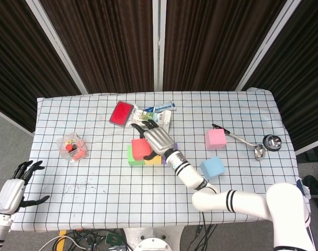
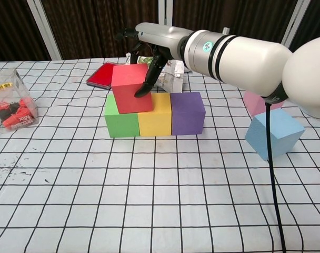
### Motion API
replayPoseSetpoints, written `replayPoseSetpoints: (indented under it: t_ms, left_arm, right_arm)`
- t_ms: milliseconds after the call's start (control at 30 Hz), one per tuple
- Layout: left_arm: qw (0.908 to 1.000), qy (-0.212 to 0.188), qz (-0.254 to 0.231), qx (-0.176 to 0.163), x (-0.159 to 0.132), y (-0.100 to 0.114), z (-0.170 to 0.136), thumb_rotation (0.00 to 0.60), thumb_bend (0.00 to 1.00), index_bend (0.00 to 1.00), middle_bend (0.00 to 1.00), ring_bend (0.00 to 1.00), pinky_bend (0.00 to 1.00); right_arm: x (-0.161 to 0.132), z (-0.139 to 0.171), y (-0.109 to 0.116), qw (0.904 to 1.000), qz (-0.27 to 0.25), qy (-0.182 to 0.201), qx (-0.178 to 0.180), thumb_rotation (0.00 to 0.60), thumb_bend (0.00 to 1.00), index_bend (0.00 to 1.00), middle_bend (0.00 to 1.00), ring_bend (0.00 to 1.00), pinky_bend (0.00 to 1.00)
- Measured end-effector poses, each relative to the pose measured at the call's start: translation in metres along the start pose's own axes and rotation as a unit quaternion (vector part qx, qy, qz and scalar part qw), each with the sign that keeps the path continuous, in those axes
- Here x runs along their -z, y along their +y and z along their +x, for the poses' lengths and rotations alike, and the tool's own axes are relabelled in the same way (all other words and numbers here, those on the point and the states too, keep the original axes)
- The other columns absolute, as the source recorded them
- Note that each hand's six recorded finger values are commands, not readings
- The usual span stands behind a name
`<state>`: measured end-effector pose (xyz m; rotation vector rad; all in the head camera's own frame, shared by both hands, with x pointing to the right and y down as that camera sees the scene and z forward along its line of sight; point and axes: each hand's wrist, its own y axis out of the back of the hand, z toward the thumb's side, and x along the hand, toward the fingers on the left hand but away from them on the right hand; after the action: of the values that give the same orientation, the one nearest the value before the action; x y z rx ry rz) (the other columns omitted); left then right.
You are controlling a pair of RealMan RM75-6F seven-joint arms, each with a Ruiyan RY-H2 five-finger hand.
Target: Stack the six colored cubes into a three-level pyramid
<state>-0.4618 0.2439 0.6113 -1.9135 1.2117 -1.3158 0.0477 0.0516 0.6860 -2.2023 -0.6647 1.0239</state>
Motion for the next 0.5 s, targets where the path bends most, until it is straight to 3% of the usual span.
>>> replayPoseSetpoints:
  t_ms: [500]
  left_arm:
    - [1.0,0.004,-0.006,0.005,0.0015,-0.0005,0.0013,0.6,0.0,0.1,0.21,0.05,0.05]
  right_arm:
    - [-0.003,0.0029,-0.001,0.9999,-0.011,-0.012,0.006,0.6,0.04,0.0,0.44,0.05,0.0]
